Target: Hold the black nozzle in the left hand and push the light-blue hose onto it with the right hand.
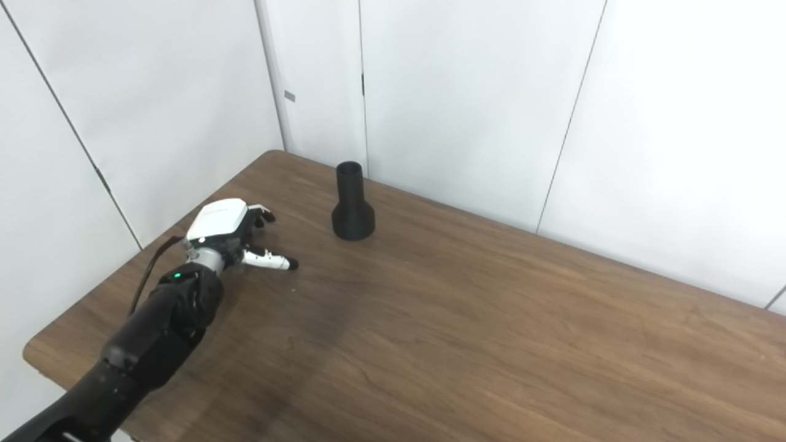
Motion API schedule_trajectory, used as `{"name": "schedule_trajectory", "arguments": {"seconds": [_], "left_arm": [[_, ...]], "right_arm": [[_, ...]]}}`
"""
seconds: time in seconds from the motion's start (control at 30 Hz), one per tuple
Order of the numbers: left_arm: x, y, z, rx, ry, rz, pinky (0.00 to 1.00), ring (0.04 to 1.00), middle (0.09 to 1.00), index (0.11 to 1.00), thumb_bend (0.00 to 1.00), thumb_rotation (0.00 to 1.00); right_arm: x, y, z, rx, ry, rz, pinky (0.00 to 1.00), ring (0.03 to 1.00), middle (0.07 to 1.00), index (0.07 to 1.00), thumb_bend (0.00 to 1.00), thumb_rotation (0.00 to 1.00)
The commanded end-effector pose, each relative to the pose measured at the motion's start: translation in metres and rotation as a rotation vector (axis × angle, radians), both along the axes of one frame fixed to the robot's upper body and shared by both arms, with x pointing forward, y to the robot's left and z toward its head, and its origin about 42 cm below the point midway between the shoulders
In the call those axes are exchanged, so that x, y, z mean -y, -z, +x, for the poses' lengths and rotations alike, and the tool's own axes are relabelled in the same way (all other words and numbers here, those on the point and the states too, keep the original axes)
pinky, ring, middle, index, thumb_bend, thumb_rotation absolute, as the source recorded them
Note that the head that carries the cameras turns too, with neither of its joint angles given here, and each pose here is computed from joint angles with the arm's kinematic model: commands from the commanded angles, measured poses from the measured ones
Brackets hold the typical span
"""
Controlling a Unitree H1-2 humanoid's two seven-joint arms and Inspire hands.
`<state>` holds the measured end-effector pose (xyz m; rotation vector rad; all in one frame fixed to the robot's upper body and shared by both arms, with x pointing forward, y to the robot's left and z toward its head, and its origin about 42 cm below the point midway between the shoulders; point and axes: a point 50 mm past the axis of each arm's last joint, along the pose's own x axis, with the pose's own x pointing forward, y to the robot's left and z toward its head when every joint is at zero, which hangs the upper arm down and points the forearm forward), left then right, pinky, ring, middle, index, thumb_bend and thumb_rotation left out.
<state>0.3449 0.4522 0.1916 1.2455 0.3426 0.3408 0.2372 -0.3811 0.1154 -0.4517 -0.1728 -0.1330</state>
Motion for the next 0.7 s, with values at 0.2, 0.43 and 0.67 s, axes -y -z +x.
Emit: {"name": "schedule_trajectory", "arguments": {"seconds": [0.2,0.43,0.67], "left_arm": [[-0.002,0.005,0.007,-0.01,-0.015,-0.113,0.41,0.526,0.625,0.782,1.0,0.52],[0.0,0.011,0.009,-0.022,-0.002,-0.148,0.4,0.523,0.618,0.807,1.0,0.53],[0.008,0.017,0.014,-0.011,0.024,-0.194,0.33,0.46,0.556,0.823,1.0,0.53]], "right_arm": [[-0.005,0.007,-0.007,-0.045,-0.021,0.0,0.41,0.544,0.596,0.492,0.48,0.17],[-0.006,0.006,-0.008,-0.053,-0.022,-0.02,0.4,0.551,0.605,0.492,0.48,0.17],[-0.009,0.005,-0.009,-0.056,-0.026,-0.019,0.4,0.558,0.609,0.492,0.49,0.17]]}}
